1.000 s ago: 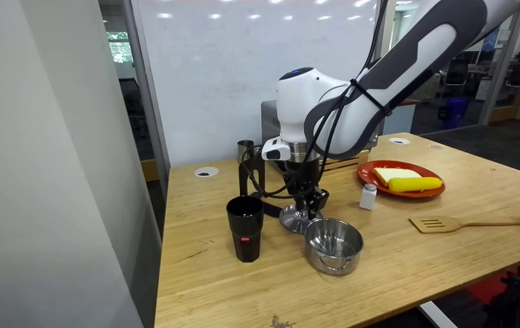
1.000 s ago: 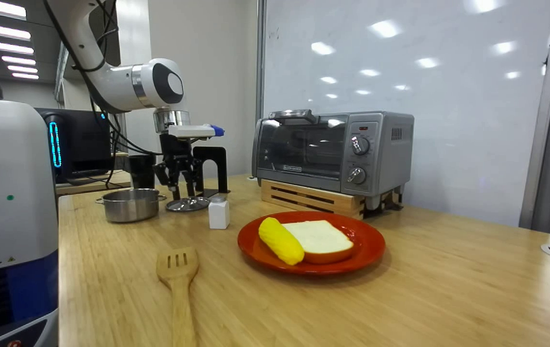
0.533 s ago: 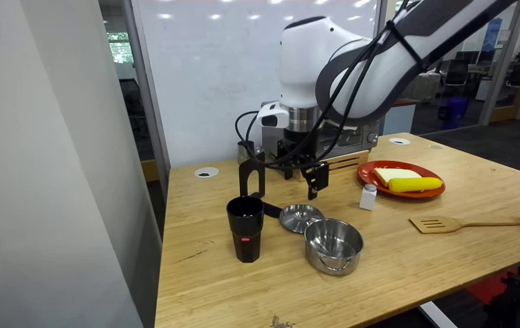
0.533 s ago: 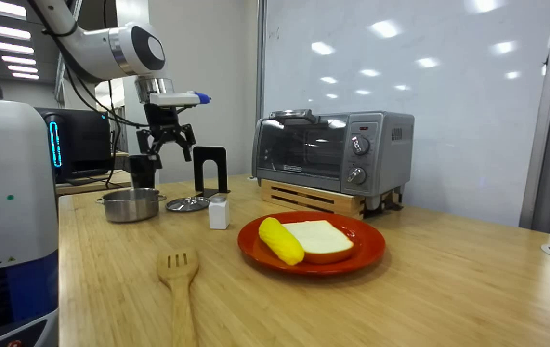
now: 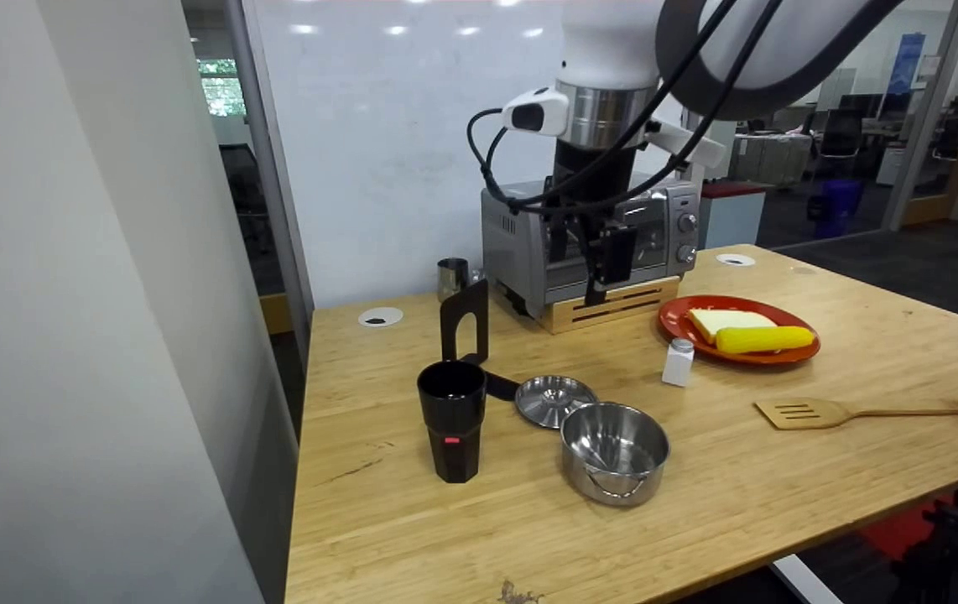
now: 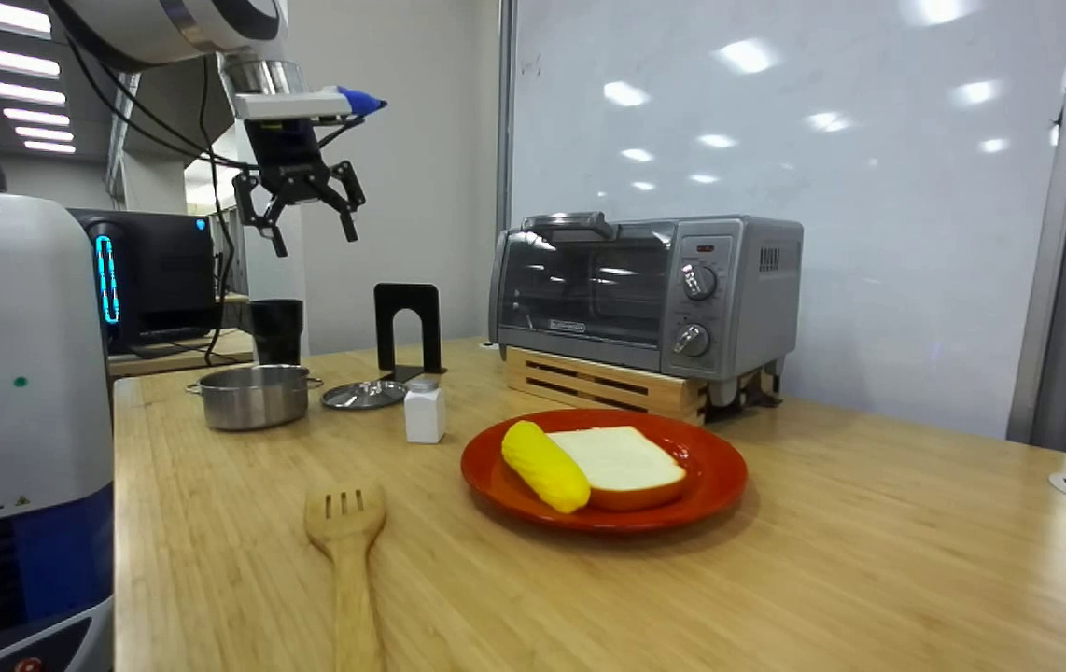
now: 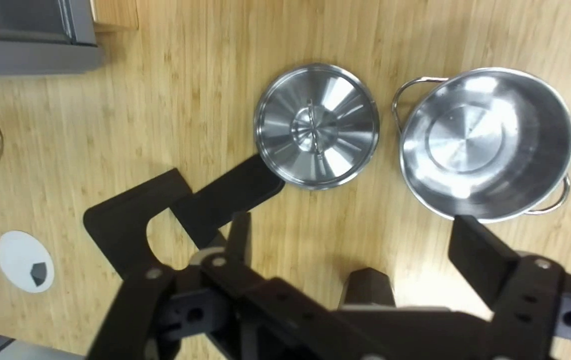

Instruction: Take the lid from the top of the silver pot and put it on the table

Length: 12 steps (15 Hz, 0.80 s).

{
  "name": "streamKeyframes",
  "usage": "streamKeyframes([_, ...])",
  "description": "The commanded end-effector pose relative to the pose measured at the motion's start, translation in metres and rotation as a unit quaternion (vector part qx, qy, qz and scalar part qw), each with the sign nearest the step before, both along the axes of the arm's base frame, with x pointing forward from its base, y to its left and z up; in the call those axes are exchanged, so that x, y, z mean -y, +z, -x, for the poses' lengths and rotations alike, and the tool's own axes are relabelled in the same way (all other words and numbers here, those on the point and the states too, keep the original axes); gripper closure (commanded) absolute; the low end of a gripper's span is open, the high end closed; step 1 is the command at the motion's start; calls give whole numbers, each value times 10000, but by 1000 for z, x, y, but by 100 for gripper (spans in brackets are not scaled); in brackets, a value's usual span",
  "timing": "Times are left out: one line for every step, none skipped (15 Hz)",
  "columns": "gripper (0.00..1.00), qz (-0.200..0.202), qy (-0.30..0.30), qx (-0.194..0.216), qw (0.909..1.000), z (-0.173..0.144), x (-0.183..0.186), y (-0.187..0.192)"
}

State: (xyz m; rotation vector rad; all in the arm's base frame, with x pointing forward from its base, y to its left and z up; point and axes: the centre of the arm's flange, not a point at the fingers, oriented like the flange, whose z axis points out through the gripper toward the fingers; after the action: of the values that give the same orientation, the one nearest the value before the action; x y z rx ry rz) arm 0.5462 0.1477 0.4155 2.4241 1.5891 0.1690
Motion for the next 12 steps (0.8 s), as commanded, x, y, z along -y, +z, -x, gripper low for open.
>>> streamKeyframes([0, -318, -806, 337, 9957, 47, 28, 30])
streamKeyframes([0, -426, -1067, 444, 9924, 56, 34, 37])
streamKeyframes([0, -511, -1316, 546, 9885, 65, 40, 43])
streamKeyframes([0, -605, -1550, 630, 9840, 75, 51, 50])
streamKeyframes([0, -705, -1777, 725, 9789, 85, 59, 55])
streamKeyframes([0, -812, -1982, 837, 9732, 96, 68, 61])
streamKeyframes([0, -892, -2166, 940, 9676, 106, 77, 65])
streamKeyframes([0, -980, -2413, 1084, 9594, 116, 87, 70])
streamKeyframes([0, -1073, -2630, 1192, 9514, 125, 95, 74])
streamKeyframes([0, -1173, -2861, 1312, 9419, 135, 107, 76])
streamKeyframes([0, -1276, -3085, 1402, 9321, 141, 116, 78])
streamKeyframes([0, -1377, -3309, 1507, 9213, 148, 126, 80])
